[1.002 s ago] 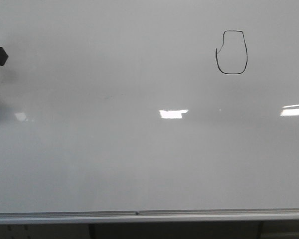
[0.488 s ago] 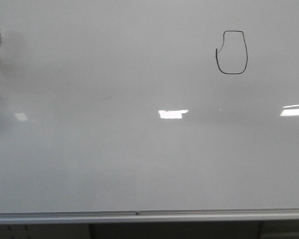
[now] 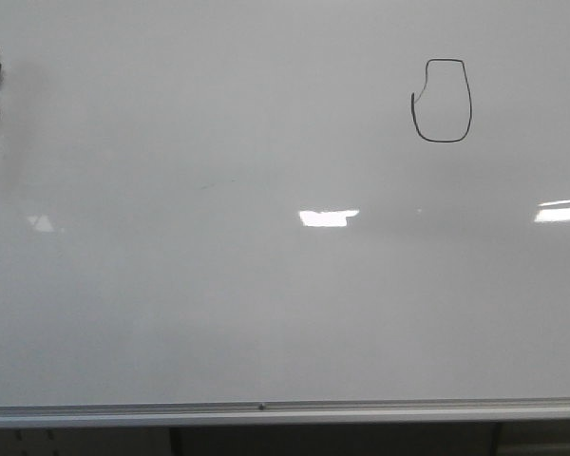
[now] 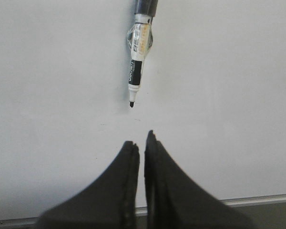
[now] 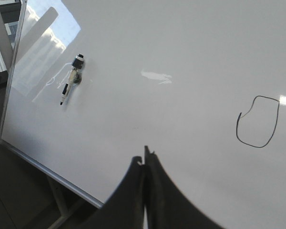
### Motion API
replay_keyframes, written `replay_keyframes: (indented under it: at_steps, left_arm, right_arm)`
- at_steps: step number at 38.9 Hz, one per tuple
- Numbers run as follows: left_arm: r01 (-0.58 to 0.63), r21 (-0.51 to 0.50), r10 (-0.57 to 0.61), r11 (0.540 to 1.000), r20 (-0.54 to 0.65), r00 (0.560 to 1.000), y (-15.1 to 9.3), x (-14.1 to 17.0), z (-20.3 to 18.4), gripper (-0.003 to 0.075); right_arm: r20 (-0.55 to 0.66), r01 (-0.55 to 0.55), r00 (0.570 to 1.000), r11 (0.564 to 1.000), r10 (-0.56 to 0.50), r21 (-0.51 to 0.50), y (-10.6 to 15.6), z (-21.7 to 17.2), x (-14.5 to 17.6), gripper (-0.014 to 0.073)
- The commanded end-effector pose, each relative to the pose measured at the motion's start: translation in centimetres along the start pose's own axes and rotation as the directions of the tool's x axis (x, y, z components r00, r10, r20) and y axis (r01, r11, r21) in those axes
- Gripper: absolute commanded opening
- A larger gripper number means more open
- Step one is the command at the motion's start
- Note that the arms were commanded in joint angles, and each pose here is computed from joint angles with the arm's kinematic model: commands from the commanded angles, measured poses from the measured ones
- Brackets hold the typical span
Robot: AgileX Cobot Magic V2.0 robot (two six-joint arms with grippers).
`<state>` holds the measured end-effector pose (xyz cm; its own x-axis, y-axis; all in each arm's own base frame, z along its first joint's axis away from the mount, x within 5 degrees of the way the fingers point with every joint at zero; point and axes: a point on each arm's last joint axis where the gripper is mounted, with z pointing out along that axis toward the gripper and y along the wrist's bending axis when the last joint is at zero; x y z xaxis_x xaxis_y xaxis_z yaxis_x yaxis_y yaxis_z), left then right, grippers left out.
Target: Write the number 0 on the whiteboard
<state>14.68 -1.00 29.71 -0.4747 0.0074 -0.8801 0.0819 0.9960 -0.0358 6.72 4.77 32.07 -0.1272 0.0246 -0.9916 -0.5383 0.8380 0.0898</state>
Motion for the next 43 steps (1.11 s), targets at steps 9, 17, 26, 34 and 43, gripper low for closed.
replay_keyframes:
  at_steps: [9, 17, 26, 34, 43]
  left_arm:
    - [-0.002, 0.001, 0.002, 1.0, 0.304, 0.953, -0.3, 1.2, -5.5, -0.002]
    - [-0.005, -0.001, 0.005, 1.0, 0.367, 0.93, -0.4, 1.2, -6.7, -0.002]
    - [-0.005, -0.001, 0.005, 1.0, 0.367, 0.93, -0.4, 1.2, -6.7, -0.002]
    - [-0.01, -0.005, 0.011, 1.0, 0.369, 0.93, -0.3, 1.2, -6.7, -0.002]
    - [-0.027, -0.038, 0.041, 0.999, 0.444, 0.895, -0.1, 2.5, -6.9, -0.002]
  right_arm:
    - [0.058, -0.009, 0.998, 1.0, 0.008, 0.022, -0.1, -0.2, -1.1, -0.0069]
    - [0.058, -0.009, 0.998, 1.0, 0.008, 0.022, -0.1, -0.2, -1.1, -0.0069]
    - [0.058, -0.009, 0.998, 1.0, 0.008, 0.022, -0.1, -0.2, -1.1, -0.0069]
    - [0.058, -0.009, 0.998, 1.0, 0.008, 0.022, -0.1, -0.2, -1.1, -0.0069]
    - [0.058, -0.009, 0.998, 1.0, 0.008, 0.022, -0.1, -0.2, -1.1, -0.0069]
